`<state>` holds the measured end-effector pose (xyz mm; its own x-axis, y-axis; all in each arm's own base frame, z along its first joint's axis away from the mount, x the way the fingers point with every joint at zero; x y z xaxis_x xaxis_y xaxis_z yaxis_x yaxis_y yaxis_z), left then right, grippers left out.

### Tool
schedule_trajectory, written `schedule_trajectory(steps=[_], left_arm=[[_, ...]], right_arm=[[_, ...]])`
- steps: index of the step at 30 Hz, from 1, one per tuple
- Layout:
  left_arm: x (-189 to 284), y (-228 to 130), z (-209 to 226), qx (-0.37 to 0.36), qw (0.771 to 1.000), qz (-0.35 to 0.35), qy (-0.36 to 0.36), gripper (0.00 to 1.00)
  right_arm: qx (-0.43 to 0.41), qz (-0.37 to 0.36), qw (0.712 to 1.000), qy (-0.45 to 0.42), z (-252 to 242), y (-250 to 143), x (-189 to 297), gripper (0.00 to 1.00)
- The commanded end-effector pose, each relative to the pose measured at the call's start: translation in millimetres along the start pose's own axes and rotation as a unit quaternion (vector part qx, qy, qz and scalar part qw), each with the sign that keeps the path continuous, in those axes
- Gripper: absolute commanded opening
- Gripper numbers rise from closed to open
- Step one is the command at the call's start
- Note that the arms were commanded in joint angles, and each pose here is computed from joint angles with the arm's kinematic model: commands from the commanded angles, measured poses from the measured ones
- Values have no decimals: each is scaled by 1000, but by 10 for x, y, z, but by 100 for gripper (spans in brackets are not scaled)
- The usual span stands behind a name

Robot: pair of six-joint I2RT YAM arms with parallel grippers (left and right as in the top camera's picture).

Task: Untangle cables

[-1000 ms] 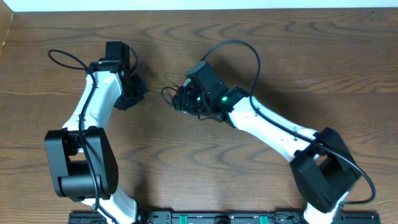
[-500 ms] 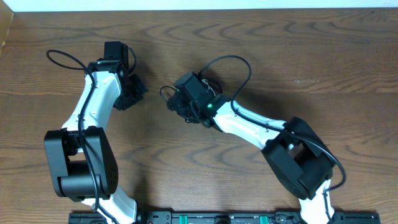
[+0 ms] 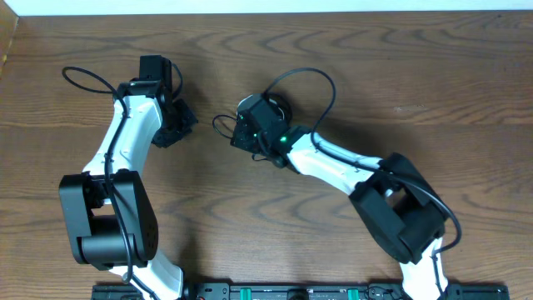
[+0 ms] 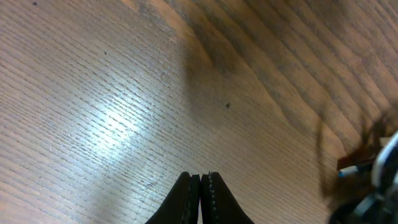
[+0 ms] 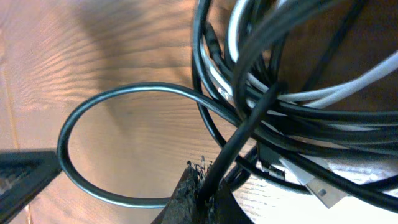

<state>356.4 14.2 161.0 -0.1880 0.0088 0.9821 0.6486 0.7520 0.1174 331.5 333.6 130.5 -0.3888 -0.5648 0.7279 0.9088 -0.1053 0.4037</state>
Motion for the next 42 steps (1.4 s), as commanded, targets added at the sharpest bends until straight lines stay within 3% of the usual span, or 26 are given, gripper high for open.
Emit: schedule_trajectory(steps=[1, 13, 15, 23, 31, 37, 42], left_arm=[[58, 42, -24, 3, 1000, -12, -3, 8], [60, 0, -71, 2, 999, 19, -35, 9], [62, -13, -84, 0, 999, 28, -44, 17], [111, -107, -262, -85, 978, 98, -162, 24], [251, -257, -427, -257, 895, 152, -331, 39], [401, -410, -452, -360, 795, 175, -456, 45], [417, -434, -439, -375, 781, 175, -468, 46]], right_arm=[[127, -34, 988, 80, 314, 251, 514, 1], [157, -52, 969, 182, 478, 521, 1176, 1], [142, -37, 969, 197, 420, 561, 1200, 1], [108, 29, 959, 260, 127, 701, 1339, 1], [98, 70, 951, 286, -57, 718, 1419, 1], [94, 92, 933, 334, -135, 768, 1522, 1], [118, 101, 915, 373, -165, 774, 1593, 1]])
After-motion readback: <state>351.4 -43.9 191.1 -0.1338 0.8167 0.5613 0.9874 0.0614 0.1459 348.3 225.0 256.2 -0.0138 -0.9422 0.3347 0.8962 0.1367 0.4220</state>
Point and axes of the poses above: each gripper's point midway between its finger pads, its own x axis back along the fingers, its own z axis along the line the jaws close on, y = z × x, the point moved 10 cm from there along x, back along the fingers, and after that the axes turned 14 degrees about x, right-handed, at the moved point
